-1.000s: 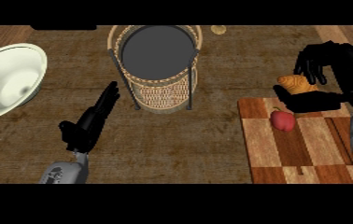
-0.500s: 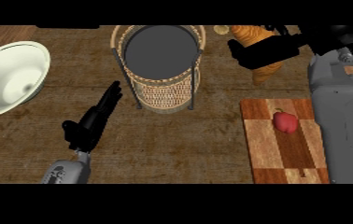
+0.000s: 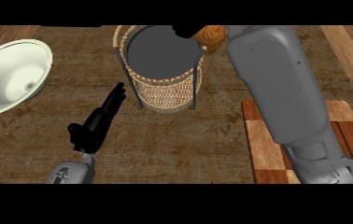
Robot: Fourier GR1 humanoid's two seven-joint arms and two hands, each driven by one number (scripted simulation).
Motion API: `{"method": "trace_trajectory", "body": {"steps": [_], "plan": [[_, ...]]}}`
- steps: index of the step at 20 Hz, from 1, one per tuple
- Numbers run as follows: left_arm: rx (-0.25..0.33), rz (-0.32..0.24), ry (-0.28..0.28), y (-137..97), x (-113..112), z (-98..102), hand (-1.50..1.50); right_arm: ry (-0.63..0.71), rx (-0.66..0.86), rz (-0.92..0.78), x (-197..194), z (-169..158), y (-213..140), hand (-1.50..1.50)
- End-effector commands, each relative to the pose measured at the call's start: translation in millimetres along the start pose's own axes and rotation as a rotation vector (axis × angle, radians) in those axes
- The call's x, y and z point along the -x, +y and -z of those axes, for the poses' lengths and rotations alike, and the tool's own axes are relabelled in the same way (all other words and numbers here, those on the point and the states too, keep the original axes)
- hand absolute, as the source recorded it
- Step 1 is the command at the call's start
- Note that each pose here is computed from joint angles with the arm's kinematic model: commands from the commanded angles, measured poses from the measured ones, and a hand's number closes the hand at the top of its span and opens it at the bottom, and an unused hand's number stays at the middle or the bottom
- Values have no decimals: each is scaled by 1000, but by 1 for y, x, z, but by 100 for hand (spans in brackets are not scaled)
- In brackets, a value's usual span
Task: Pick the croissant from the cutting board and place it in the tiered basket
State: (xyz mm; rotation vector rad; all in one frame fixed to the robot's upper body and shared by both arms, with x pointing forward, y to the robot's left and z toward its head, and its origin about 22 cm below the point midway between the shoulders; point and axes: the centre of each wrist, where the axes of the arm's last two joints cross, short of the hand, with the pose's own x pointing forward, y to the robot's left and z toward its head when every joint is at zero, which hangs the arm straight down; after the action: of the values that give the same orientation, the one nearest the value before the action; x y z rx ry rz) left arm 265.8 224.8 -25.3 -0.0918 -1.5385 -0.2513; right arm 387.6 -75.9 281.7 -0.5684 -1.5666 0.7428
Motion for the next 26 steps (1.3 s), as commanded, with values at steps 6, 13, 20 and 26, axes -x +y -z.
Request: {"method": "trace_trajectory", "body": {"steps": [6,13,20,26], "plan": [[19,7,-8,5,-1,5,0,-6,-62,-9,-24,40,54,150],[26,-6,-16,-3,-19,14,0,11,-92,75,-23,46,78,150],[43,2,-6,-3,-16,13,0,176,-227,290,-21,51,76,150],[35,-11,0,-1,-21,20,0,303,-281,469,-5,52,85,-150]]}}
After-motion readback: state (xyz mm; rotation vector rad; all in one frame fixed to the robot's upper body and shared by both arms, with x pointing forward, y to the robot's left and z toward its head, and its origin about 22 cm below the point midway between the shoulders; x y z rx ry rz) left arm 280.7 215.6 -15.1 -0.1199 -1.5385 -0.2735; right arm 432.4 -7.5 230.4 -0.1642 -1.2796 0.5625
